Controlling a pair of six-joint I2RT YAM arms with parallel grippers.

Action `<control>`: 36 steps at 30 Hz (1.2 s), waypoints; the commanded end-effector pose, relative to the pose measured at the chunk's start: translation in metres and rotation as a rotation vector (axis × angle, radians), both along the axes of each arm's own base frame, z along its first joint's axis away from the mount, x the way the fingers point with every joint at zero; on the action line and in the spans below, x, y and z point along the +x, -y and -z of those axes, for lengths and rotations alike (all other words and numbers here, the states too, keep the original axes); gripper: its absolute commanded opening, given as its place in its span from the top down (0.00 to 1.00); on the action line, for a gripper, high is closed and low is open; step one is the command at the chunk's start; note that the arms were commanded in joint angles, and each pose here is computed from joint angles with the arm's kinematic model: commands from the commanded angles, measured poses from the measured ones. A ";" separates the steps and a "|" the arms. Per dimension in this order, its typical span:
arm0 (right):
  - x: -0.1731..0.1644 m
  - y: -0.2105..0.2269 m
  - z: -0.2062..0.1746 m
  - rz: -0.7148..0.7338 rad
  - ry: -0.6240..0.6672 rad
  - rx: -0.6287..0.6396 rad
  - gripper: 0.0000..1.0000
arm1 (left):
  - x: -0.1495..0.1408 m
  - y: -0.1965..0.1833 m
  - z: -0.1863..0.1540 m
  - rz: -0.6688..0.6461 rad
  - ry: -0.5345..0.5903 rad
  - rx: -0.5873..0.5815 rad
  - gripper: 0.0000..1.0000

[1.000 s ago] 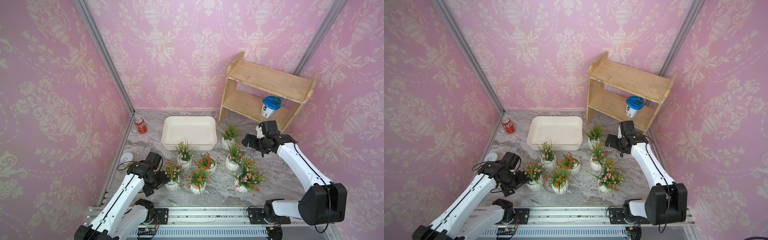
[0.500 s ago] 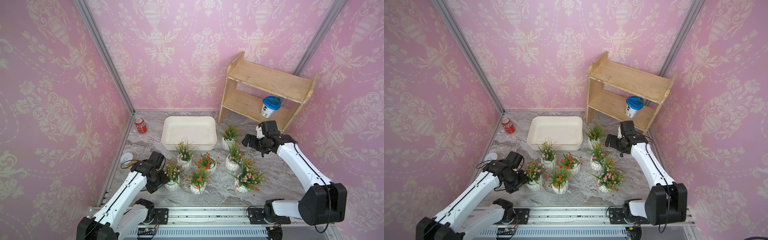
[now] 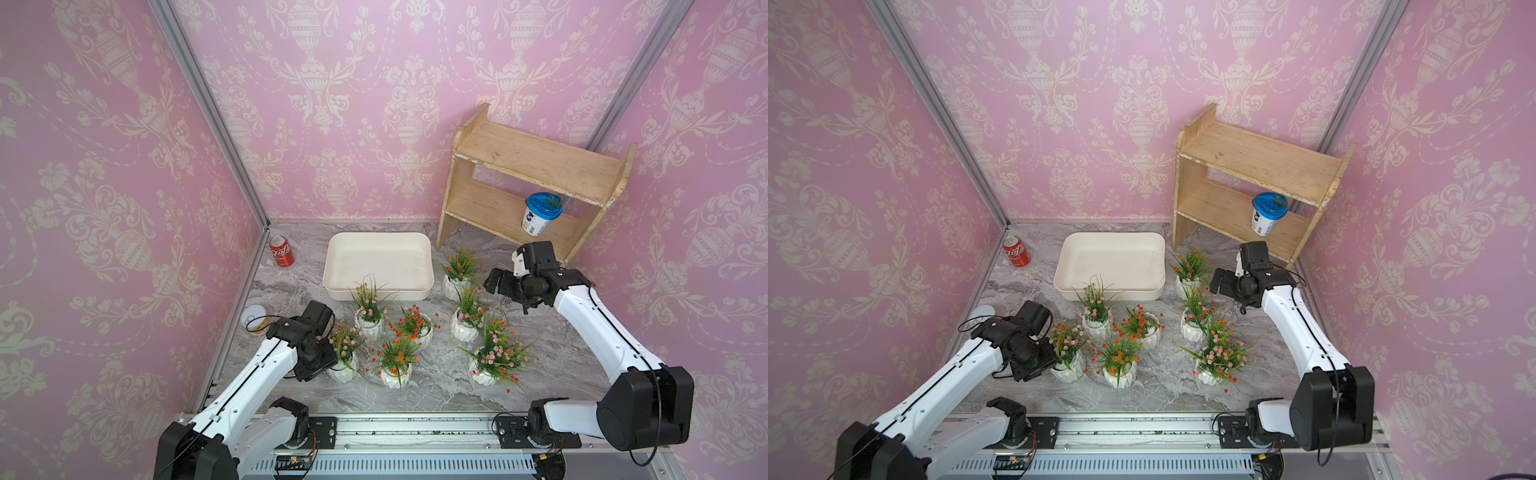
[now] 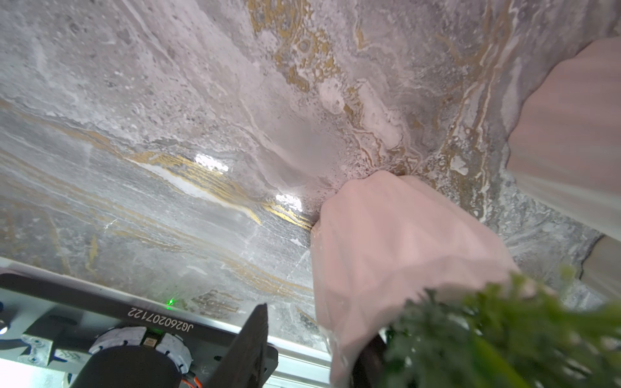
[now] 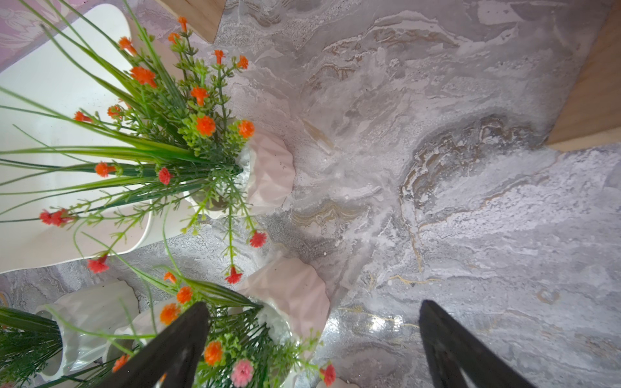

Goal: Put the potted gypsophila into the storage box
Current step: Pick up the baby's breath potted plant from the center of the board.

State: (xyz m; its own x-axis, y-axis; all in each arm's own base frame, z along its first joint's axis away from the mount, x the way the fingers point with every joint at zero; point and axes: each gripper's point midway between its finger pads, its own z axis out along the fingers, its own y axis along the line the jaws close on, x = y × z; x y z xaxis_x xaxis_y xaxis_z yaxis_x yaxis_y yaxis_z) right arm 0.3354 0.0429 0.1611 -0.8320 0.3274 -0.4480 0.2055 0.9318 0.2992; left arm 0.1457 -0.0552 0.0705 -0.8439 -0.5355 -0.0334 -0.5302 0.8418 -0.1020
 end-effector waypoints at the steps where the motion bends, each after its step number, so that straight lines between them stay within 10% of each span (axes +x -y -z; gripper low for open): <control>1: -0.004 0.001 0.003 -0.015 -0.001 -0.020 0.00 | -0.004 -0.017 0.003 -0.013 -0.017 0.100 0.64; 23: -0.004 0.001 0.000 -0.016 0.002 -0.021 0.00 | 0.005 -0.015 -0.003 -0.003 0.019 0.100 0.98; 36: -0.005 -0.001 -0.006 -0.021 0.010 -0.010 0.00 | 0.016 -0.034 -0.061 0.057 0.098 0.218 1.00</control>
State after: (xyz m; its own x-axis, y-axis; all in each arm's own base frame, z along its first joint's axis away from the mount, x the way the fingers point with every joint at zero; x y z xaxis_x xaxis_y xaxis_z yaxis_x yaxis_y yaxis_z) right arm 0.3352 0.0429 0.1610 -0.8325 0.3266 -0.4474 0.2049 0.9320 0.2990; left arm 0.1614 -0.0330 0.1106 -0.8493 -0.4995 -0.1707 -0.5054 0.8628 -0.0101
